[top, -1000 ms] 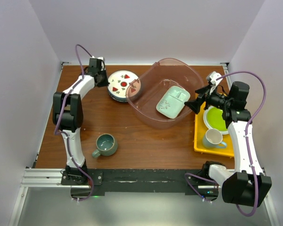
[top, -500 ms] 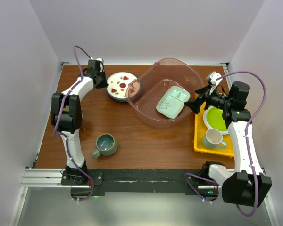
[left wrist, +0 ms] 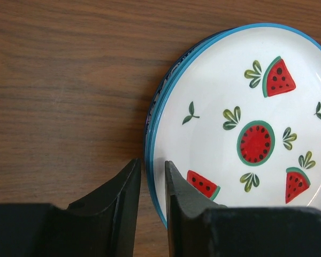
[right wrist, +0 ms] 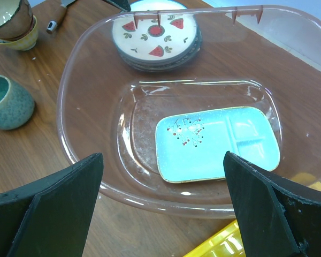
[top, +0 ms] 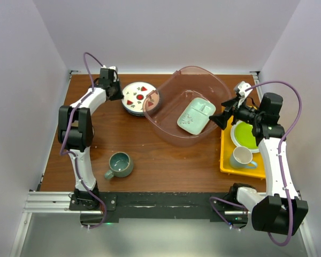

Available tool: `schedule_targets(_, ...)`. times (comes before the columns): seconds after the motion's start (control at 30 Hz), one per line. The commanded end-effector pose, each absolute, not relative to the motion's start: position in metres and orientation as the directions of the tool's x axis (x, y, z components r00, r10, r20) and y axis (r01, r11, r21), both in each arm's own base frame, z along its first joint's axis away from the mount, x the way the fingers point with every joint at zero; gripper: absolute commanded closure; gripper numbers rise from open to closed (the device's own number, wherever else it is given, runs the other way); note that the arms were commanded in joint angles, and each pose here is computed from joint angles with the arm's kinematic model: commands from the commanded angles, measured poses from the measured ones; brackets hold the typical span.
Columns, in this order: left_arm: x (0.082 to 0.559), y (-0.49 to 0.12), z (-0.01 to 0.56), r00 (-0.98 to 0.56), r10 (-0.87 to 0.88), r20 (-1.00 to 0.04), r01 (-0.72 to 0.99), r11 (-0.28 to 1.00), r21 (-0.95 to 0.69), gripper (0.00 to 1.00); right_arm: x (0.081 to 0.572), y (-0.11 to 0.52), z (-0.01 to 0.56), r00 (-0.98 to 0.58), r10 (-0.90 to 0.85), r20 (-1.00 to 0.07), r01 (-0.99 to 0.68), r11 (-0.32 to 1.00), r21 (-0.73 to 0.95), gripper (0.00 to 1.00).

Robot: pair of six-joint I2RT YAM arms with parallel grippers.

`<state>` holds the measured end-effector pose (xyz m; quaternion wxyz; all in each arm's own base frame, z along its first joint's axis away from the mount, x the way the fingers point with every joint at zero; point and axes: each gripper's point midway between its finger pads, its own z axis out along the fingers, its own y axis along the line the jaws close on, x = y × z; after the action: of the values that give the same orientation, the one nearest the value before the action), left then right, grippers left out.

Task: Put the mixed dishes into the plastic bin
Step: Pick up the plate at the center of the board.

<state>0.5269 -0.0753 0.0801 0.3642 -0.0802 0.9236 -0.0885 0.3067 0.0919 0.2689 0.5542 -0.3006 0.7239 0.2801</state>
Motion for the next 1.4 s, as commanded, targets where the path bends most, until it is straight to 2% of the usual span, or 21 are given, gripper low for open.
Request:
schedule_targets(0.0,0.532,-0.071,0.106,-0.675,-0.212,-0.707,-0.076,0.973,-0.220,0.69,0.309,0.090,0.275,-0.174,-0.139,-0.975,-0.744,0.668,0.038,0.02)
schedule_targets(0.67,0.532,-0.070,0.108,-0.678,-0.160,-0.718,-0.073,0.986,-0.150,0.73,0.310,0.089,0.276,-0.175,-0.139,-0.975,-0.741,0.670,0.038,0.02)
schedule_targets(0.77,0.532,-0.071,0.107,-0.681,-0.159,-0.715,-0.070,0.986,-0.152,0.78,0.309,0.089,0.276,-0.175,-0.139,-0.975,-0.742,0.670,0.037,0.02)
schedule_targets(0.97,0.534,-0.071,0.119,-0.662,-0.160,-0.733,-0.067,0.986,-0.154,1.00,0.310,0.089,0.275,-0.178,-0.139,-0.974,-0.740,0.671,0.039,0.02)
schedule_targets(1.37,0.537,-0.075,0.166,-0.595,-0.183,-0.783,-0.047,0.980,-0.193,1.00,0.309,0.089,0.276,-0.174,-0.139,-0.975,-0.742,0.669,0.038,0.02)
